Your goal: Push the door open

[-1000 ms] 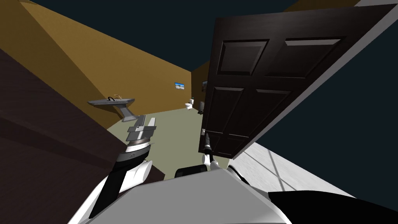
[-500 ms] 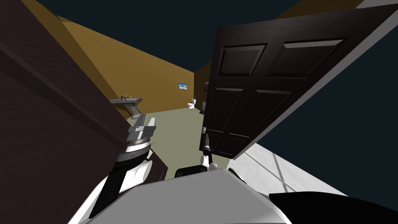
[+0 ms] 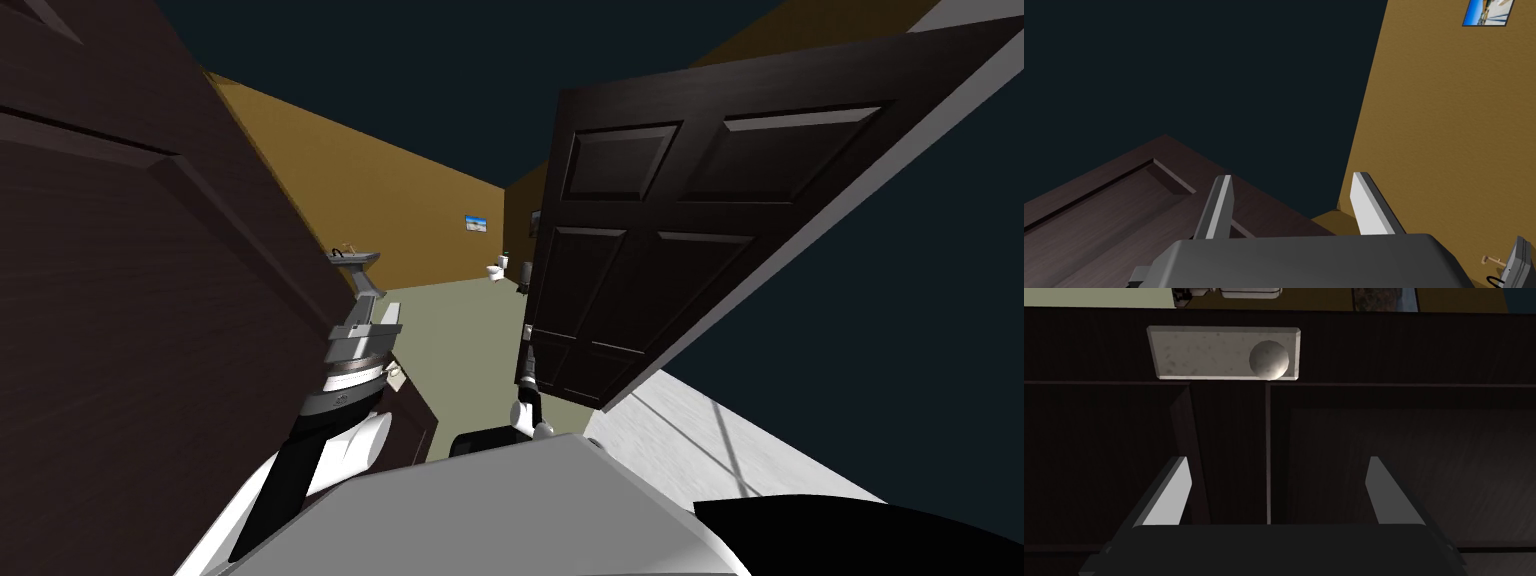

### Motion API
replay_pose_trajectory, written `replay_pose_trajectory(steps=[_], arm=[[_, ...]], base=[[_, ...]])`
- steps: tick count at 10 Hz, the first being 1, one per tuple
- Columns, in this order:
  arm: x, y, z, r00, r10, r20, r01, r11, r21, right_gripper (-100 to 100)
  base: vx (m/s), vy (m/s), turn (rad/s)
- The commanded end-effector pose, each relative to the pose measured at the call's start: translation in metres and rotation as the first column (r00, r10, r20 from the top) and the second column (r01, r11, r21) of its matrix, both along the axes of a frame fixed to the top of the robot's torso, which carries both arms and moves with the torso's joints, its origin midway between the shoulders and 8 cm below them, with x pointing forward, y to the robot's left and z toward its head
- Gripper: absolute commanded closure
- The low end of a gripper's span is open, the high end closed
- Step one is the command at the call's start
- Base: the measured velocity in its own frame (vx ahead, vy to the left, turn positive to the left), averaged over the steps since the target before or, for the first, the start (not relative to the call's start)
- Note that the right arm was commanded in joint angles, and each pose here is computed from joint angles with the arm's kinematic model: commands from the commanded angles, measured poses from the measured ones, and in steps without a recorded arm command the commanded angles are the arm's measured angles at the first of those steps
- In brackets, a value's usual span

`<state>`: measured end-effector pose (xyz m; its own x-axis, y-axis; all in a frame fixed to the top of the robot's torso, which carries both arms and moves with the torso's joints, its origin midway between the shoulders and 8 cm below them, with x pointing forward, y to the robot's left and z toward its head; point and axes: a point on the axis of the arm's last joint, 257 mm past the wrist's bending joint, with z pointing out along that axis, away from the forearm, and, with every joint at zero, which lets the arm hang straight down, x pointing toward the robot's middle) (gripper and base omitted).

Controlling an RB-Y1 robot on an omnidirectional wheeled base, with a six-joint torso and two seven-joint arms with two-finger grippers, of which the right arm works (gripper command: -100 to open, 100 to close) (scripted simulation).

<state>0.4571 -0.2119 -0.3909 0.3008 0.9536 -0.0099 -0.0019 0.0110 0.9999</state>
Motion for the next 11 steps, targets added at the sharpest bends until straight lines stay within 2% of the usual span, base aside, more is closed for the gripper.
replay_pose_trajectory(steps=[1,5,8,9,10,11], arm=[[0.001,-0.018,0.001,1.0000,-0.007,0.002,0.007,1.000,-0.026,-100],[0.003,-0.034,0.001,0.9999,-0.014,0.005,0.014,0.999,-0.037,-100],[0.004,-0.024,0.000,0.9999,-0.015,0.005,0.015,1.000,-0.003,-100],[0.004,-0.027,-0.001,0.9999,-0.015,0.004,0.015,1.000,-0.013,-100],[0.004,-0.027,-0.001,0.9999,-0.015,0.004,0.015,1.000,-0.013,100],[0.004,-0.027,-0.001,0.9999,-0.015,0.004,0.015,1.000,-0.013,100]], base=[[0.109,-0.031,0.014],[0.216,-0.047,0.018],[0.242,-0.053,0.019],[0.082,-0.015,-0.006],[-0.017,0.003,0.007],[-0.029,0.003,0.002]])
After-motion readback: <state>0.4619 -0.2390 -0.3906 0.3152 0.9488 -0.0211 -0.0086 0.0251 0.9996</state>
